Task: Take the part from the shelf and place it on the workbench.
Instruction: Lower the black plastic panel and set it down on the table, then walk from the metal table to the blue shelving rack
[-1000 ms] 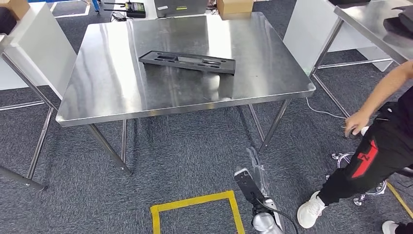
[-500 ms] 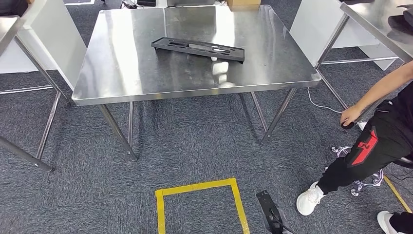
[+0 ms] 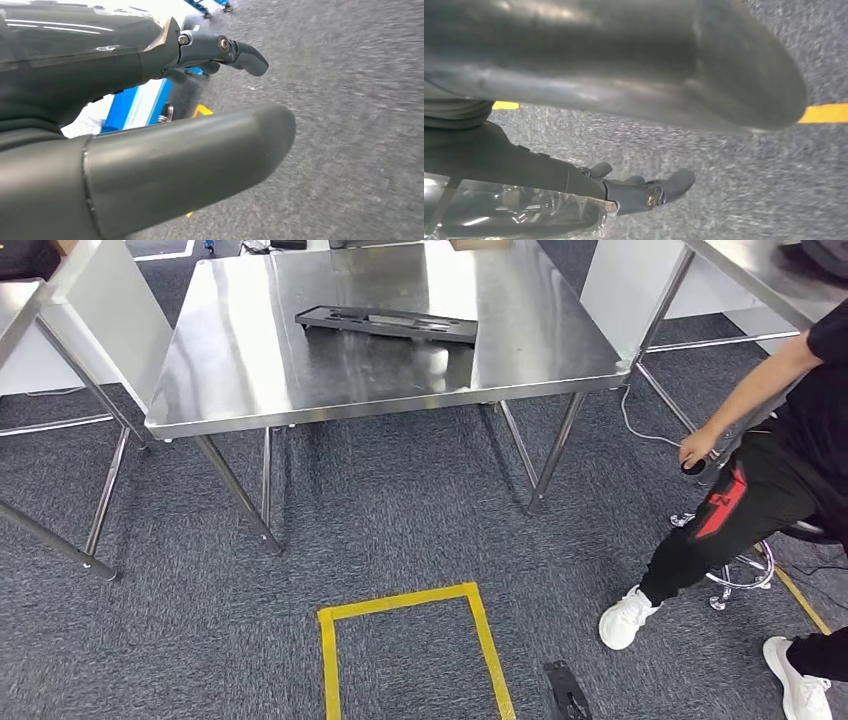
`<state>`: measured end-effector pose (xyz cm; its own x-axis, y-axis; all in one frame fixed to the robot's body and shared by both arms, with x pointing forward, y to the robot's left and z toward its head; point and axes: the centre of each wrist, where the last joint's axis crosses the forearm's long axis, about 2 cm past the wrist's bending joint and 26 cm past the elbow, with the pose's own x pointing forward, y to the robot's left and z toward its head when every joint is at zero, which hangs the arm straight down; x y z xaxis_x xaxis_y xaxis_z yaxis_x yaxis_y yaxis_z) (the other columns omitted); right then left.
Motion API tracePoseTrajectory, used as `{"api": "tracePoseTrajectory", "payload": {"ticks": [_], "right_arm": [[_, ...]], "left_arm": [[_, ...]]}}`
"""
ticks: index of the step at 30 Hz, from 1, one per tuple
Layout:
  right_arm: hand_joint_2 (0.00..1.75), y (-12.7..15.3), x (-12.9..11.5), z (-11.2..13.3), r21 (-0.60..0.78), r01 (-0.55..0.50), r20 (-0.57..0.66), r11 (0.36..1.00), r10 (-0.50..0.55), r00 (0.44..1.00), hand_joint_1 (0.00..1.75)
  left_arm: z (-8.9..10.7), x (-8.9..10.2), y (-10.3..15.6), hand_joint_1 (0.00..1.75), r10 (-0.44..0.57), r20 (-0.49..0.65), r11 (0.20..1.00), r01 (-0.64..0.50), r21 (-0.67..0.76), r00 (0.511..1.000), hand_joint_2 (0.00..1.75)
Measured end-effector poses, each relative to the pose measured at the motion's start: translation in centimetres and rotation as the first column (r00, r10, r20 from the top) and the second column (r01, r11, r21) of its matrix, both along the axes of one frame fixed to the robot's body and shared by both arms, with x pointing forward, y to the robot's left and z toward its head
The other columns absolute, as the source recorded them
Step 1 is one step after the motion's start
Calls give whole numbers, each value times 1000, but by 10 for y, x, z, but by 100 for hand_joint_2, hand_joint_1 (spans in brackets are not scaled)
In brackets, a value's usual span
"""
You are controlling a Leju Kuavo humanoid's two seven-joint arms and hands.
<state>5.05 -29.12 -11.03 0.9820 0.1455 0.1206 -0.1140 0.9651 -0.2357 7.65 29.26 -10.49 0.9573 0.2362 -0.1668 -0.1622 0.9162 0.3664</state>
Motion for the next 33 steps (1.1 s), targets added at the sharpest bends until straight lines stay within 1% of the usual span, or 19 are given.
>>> {"api": "tracePoseTrajectory", "payload": {"ticks": [16,25,33], "right_arm": [[0,4,-5,-1,5,-4,-3,1000,4,1000,0],[0,2,0,0,-4,-16,0,1000,16,1000,0],[0,3,-2,0,-4,-30,-6,1000,29,1000,0]], "left_arm": [[1,5,0,0,-24,8,1000,24,-1,1000,0],[1,6,-2,0,-27,8,1000,27,3,1000,0],[1,2,-1,0,-22,2,1000,22,11,1000,0]]}}
